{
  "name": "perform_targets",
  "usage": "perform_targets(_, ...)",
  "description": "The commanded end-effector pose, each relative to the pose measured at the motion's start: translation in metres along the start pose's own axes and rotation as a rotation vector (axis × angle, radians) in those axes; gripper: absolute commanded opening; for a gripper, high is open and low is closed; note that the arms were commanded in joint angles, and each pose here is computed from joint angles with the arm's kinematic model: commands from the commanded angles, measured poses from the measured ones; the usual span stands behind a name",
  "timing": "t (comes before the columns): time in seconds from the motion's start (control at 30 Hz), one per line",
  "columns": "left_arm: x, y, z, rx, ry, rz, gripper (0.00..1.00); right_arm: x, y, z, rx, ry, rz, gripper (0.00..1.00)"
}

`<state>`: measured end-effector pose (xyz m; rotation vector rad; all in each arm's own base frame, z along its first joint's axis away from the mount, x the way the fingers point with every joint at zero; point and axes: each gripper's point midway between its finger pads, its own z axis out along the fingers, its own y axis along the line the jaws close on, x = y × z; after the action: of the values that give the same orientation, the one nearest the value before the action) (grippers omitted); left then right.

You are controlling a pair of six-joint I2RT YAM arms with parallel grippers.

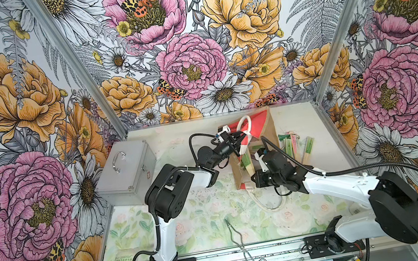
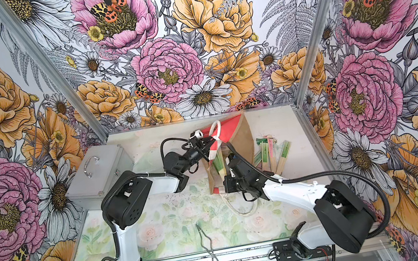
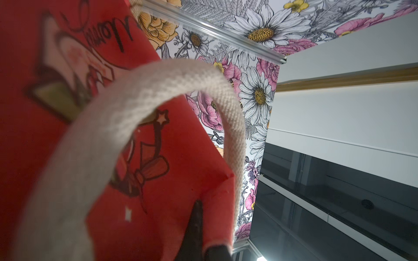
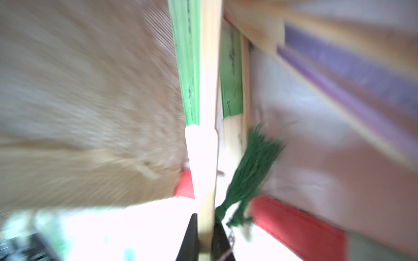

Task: Take out the folding fans from the tote bags
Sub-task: Pick up the folding fan from the canvas bag.

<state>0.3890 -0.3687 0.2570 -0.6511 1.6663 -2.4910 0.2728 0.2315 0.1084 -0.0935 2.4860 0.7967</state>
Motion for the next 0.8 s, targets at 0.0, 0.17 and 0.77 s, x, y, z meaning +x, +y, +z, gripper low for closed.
perform_targets(0.0, -0.014, -0.027, -0.021, 0.046, -0.046, 0.054, 0.0, -0.003, 0.034, -0.028, -0.205, 0.028, 0.011, 0.0)
perform_targets(0.17, -0.029, -0.034, -0.032, 0.051, -0.084, 0.071, 0.0, 0.006, 0.06, -0.06, -0.355, 0.076, -0.005, 0.0)
perform_targets(0.77, -0.01, -0.021, 0.004, 0.059, 0.0, -0.02, 0.0, -0.073, 0.126, -0.151, -0.535, -0.189, -0.197, 0.0)
